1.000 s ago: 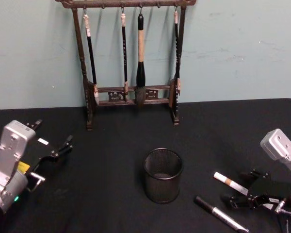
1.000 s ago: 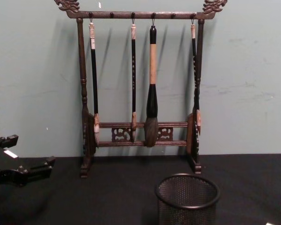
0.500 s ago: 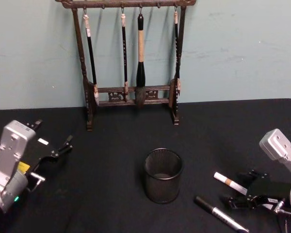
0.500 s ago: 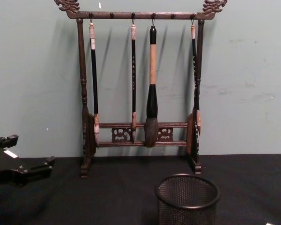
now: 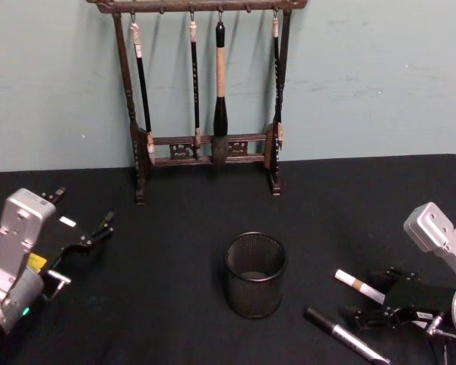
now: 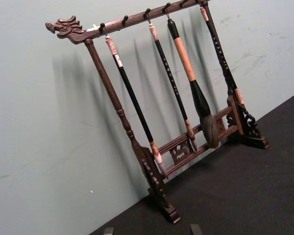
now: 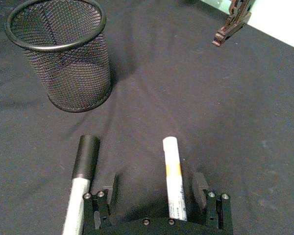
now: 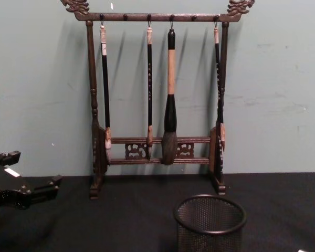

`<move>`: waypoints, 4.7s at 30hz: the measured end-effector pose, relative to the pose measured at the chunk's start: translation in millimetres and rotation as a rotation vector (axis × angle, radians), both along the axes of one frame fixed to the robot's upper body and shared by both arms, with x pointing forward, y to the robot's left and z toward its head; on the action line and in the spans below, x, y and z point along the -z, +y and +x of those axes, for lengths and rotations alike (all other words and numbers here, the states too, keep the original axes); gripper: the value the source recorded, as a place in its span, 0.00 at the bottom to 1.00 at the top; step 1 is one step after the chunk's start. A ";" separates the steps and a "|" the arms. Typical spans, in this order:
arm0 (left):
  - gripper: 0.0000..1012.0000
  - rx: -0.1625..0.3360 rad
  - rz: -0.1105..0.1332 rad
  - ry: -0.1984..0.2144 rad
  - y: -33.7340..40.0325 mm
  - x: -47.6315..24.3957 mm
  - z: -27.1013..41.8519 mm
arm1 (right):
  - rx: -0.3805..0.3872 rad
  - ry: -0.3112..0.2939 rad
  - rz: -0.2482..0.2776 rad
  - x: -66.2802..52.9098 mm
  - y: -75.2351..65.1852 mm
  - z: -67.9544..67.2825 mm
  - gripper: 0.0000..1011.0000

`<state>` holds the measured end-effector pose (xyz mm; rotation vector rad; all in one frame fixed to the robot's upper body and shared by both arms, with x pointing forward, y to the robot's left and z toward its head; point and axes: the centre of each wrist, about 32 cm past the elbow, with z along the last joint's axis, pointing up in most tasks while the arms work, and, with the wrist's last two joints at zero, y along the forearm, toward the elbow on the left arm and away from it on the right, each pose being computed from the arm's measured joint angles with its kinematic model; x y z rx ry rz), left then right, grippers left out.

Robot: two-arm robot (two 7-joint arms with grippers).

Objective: Pick up the water-based marker from the table and place it into the pen holder.

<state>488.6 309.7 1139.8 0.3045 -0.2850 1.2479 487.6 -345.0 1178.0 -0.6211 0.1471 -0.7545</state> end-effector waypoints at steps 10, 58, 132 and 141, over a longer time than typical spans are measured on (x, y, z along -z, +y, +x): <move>1.00 0.000 0.000 0.000 0.0 0.0 0.0 | -0.004 0.012 0.000 2.0 1.6 -2.2 0.99; 0.99 0.000 0.000 0.000 0.0 0.0 0.0 | 0.031 0.009 -0.018 6.6 -1.1 4.1 0.99; 1.00 0.000 0.000 0.000 0.0 0.0 0.0 | 0.028 -0.014 0.007 1.3 -1.2 3.8 0.16; 0.99 0.000 0.000 0.000 0.0 0.0 0.0 | 0.049 -0.165 0.076 -15.9 2.9 2.1 0.16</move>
